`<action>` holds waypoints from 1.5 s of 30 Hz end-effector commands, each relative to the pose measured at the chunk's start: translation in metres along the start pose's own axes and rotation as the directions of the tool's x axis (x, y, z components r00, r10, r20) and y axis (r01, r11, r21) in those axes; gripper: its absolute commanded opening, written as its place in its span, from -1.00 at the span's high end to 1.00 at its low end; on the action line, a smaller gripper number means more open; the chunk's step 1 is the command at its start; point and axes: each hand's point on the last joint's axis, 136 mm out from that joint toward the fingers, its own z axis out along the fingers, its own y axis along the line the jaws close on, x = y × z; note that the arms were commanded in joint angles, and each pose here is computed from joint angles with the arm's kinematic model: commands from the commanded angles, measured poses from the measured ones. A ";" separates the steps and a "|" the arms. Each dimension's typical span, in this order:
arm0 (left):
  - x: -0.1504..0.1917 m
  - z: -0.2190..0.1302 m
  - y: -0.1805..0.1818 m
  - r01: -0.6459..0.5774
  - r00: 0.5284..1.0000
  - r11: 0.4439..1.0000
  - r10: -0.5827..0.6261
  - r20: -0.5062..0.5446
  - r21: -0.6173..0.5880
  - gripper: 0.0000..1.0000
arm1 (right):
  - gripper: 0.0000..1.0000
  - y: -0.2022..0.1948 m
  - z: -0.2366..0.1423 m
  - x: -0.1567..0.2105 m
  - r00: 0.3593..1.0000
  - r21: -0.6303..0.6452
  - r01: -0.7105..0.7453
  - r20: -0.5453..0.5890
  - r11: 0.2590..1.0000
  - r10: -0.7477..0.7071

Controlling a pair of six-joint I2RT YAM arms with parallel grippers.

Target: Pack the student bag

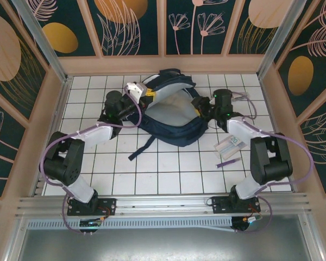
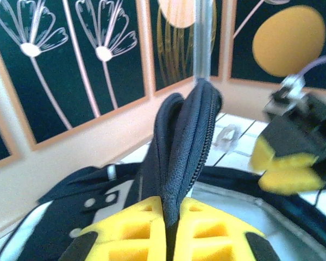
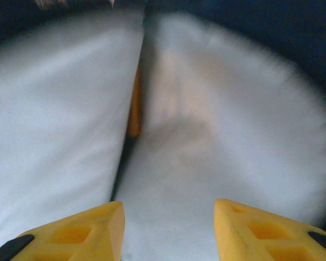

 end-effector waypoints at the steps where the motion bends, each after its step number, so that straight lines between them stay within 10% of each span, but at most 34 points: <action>1: 0.004 -0.020 0.026 -0.174 0.983 0.977 0.164 -0.082 -0.126 1.00 | 0.07 -0.041 -0.034 -0.030 0.984 0.249 0.103 0.114 0.963 -0.135; 3: 0.019 -0.034 0.042 -0.176 0.979 0.965 0.151 -0.137 -0.194 0.97 | 0.07 -0.071 -0.050 -0.042 0.982 0.326 0.048 0.157 0.944 -0.104; 5: 0.023 -0.051 0.062 -0.162 0.981 0.933 0.116 -0.159 -0.321 0.24 | 0.07 -0.101 -0.065 -0.049 0.980 0.367 -0.036 0.194 0.929 -0.039; 11: 0.005 -0.074 0.064 -0.042 0.990 0.921 -0.014 -0.142 -0.387 -0.97 | 0.05 -0.173 -0.095 -0.059 0.963 0.506 -0.173 0.267 0.845 0.038; 18: -0.028 -0.052 0.013 0.293 0.938 0.952 -0.305 -0.166 -0.092 -0.97 | 0.05 -0.191 -0.078 -0.042 0.979 0.488 -0.140 0.200 0.861 0.045; 28: -0.052 -0.054 -0.043 0.239 0.965 0.949 -0.210 -0.156 0.204 -0.89 | 0.05 -0.192 -0.049 -0.013 0.994 0.383 -0.091 0.091 0.919 0.061; 37: 0.002 0.020 -0.117 0.357 0.918 0.888 -0.276 -0.285 0.289 -0.57 | 0.06 -0.115 0.004 0.022 0.998 0.151 -0.013 -0.058 0.988 0.022; 45: 0.053 0.079 -0.205 0.219 0.931 0.882 -0.060 -0.361 0.418 -0.60 | 0.04 -0.099 -0.034 -0.032 0.999 0.143 -0.034 0.042 0.989 0.028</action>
